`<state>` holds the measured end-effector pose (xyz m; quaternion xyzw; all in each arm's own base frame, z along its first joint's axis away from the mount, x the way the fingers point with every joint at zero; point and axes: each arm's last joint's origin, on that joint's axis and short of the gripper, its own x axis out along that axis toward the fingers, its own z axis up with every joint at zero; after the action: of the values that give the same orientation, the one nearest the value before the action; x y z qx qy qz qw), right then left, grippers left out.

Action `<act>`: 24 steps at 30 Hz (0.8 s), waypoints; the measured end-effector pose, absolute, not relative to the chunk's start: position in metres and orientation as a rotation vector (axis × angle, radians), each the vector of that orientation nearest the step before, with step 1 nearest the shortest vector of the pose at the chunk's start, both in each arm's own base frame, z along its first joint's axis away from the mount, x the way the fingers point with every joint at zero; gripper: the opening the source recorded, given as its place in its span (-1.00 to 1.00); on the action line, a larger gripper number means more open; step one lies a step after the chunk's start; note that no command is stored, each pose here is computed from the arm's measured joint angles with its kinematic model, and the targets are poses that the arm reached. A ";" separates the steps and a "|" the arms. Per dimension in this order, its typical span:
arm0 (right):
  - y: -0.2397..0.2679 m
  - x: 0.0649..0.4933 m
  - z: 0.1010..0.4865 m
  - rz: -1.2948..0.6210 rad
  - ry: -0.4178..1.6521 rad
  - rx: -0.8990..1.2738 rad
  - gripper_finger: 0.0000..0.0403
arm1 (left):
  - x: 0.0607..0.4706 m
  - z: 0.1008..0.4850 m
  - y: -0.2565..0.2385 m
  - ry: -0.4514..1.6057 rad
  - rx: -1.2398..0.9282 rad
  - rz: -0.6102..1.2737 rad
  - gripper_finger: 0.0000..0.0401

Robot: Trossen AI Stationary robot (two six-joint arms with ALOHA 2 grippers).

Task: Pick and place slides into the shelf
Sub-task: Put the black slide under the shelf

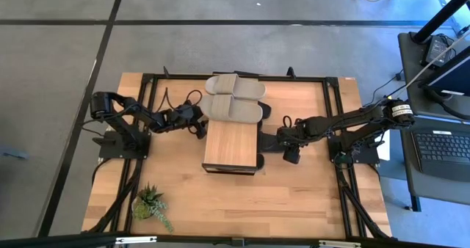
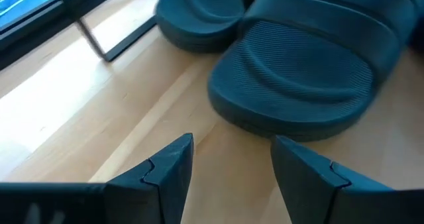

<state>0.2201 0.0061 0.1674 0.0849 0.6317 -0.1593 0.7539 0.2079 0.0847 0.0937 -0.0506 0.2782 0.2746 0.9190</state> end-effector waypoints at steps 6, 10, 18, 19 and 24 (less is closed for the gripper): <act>0.006 0.222 0.168 -0.342 1.354 0.189 0.12 | 0.208 0.094 0.084 0.578 -0.082 0.539 -0.03; 0.006 0.223 0.168 -0.342 1.352 0.190 0.12 | 0.208 0.094 0.084 0.577 -0.082 0.539 -0.03; 0.006 0.223 0.168 -0.341 1.352 0.189 0.12 | 0.210 0.097 0.085 0.575 0.047 0.461 -0.03; 0.006 0.223 0.168 -0.340 1.352 0.189 0.12 | 0.211 0.097 0.084 0.570 0.066 0.428 -0.03; 0.006 0.223 0.168 -0.340 1.352 0.188 0.12 | 0.216 0.102 0.089 0.554 0.080 0.404 -0.03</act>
<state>0.2227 0.0063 0.1679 0.0866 0.6217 -0.1565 0.7626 0.2163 0.0886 0.1018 0.0391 0.2716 0.1978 0.9410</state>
